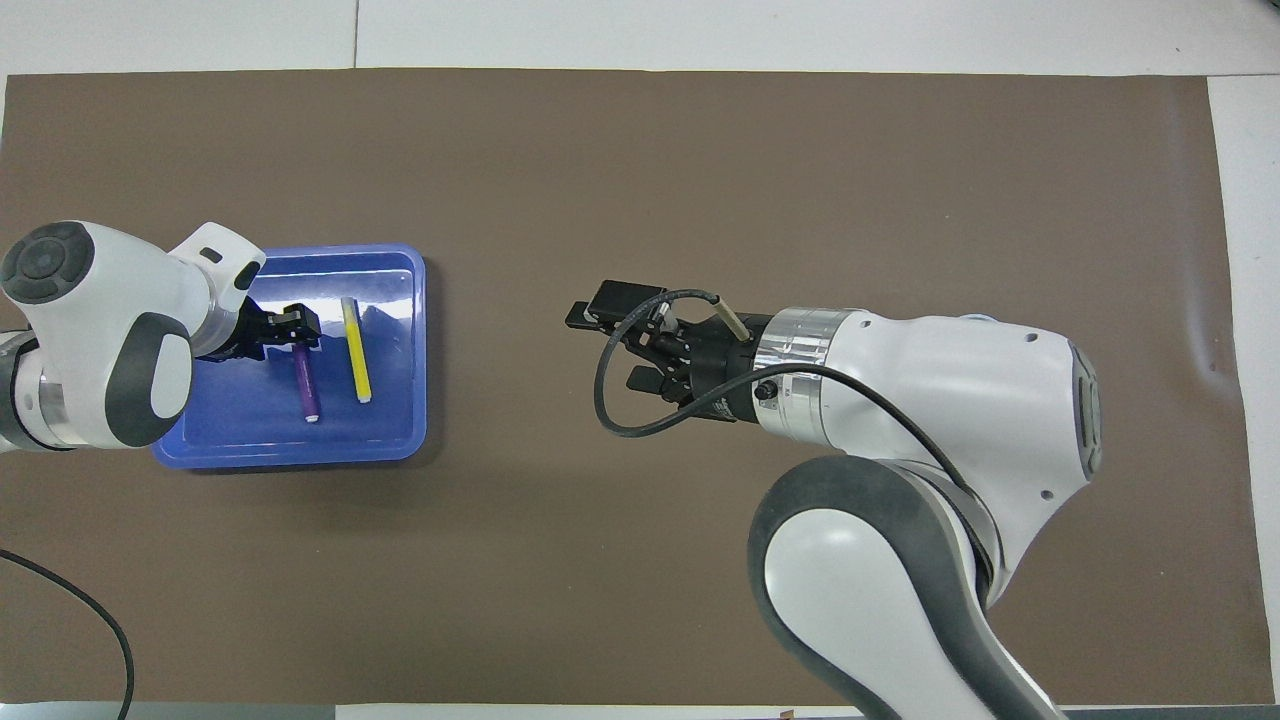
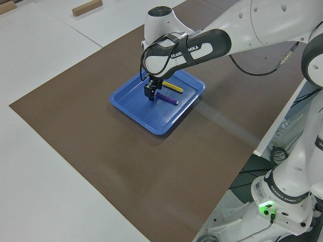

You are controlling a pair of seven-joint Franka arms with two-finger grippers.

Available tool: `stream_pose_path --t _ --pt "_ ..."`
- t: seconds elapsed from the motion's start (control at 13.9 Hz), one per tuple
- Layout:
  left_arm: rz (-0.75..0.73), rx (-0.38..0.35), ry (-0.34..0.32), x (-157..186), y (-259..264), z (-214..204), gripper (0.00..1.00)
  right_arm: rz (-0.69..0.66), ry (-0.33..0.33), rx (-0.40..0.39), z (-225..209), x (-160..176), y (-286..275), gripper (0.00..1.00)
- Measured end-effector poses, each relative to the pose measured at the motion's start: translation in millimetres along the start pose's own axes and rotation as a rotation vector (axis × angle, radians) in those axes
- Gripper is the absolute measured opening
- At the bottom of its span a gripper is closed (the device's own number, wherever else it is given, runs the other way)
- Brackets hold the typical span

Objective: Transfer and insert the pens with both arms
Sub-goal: 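Grasp the purple pen with the left gripper while the right gripper returns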

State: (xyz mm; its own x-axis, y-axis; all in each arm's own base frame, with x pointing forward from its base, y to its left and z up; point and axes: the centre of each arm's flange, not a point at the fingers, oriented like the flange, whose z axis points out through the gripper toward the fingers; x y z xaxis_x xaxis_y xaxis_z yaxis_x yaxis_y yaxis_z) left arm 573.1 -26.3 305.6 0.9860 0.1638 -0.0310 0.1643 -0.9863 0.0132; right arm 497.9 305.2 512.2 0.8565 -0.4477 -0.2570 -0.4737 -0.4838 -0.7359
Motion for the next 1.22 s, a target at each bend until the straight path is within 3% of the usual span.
stream_pose_path --t 0.07,0.14,0.36,0.43,1.01,1.22 --pt "-0.006 0.0 -0.001 0 0 1 0.7 0.0 0.0 0.0 0 0 0 1.0" --pt "-0.01 0.0 -0.001 0 0 1 0.62 0.001 0.0 -0.001 0 0 0 1.0" --pt "-0.013 0.0 0.0 0 0 1 0.23 0.001 0.0 -0.001 0 0 1 1.0" --pt "-0.013 0.0 0.0 0 0 1 0.17 0.001 0.0 -0.001 0 1 1 1.0" --pt "-0.031 0.002 0.0 5 -2 -7 0.17 0.002 0.0 -0.002 0 1 1 1.0" --pt "-0.112 -0.018 -0.075 15 3 -42 0.17 0.004 0.0 -0.004 1 1 3 1.0"
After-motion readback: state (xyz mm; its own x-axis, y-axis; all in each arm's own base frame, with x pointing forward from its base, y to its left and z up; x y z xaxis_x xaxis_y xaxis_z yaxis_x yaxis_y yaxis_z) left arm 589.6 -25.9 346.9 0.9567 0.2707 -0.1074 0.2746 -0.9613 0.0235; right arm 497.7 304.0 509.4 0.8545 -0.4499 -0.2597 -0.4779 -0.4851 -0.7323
